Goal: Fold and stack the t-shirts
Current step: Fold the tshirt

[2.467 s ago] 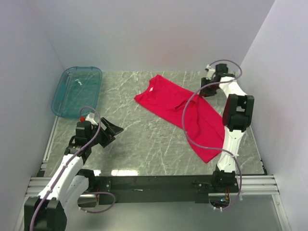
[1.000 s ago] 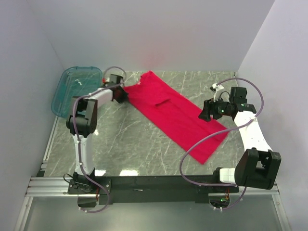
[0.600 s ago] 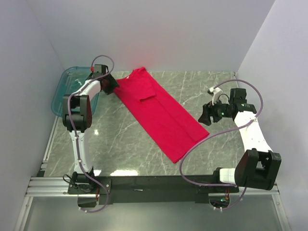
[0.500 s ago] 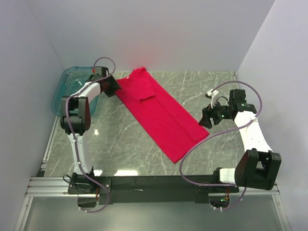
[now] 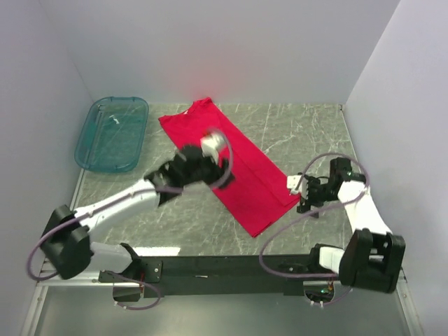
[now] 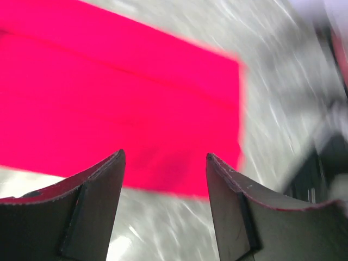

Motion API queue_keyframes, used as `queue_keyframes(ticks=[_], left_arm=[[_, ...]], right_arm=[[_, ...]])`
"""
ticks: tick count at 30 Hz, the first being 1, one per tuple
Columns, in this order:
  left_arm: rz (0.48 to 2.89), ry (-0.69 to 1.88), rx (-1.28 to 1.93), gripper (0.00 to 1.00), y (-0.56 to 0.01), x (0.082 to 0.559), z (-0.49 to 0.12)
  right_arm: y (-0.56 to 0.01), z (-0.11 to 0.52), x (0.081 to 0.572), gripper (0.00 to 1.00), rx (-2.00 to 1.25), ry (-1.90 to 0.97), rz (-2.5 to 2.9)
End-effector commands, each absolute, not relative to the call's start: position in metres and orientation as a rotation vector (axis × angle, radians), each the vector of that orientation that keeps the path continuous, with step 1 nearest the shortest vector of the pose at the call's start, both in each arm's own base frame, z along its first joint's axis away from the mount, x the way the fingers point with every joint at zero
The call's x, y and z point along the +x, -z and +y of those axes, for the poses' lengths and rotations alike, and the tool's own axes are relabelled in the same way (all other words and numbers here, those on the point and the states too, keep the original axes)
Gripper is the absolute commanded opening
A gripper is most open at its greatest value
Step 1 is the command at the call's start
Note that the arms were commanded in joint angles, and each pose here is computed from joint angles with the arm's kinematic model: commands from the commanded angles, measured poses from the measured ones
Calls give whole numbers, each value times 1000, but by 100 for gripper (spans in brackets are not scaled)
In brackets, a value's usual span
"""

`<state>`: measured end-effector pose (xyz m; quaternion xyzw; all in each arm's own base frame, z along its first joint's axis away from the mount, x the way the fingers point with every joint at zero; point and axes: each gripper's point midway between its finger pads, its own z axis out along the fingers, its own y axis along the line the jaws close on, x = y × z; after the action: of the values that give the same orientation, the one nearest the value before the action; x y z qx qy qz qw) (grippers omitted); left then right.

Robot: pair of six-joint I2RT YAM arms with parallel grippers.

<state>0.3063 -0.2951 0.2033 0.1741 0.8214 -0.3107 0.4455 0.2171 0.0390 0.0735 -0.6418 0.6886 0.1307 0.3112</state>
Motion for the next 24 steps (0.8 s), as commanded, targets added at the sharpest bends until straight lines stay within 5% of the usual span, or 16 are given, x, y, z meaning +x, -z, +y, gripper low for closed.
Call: queue_keyframes(ticks=[1,8,16,24], left_arm=[[2000,680,676,67,-160,258,-297],[1969,792,920,68,-123,171,-354],[1979,653,1104,66,-86,143,-426],[1999,494,1262,64,-42,125,-428]], right_arm=[[-107,28,242,91,-1697,-330,1681],[-129,16,252,86,-1513,-471,1714],[-139,6,252,85,-1337,-600,1761],[-127,-1,246,84,-1323,-605,1813]])
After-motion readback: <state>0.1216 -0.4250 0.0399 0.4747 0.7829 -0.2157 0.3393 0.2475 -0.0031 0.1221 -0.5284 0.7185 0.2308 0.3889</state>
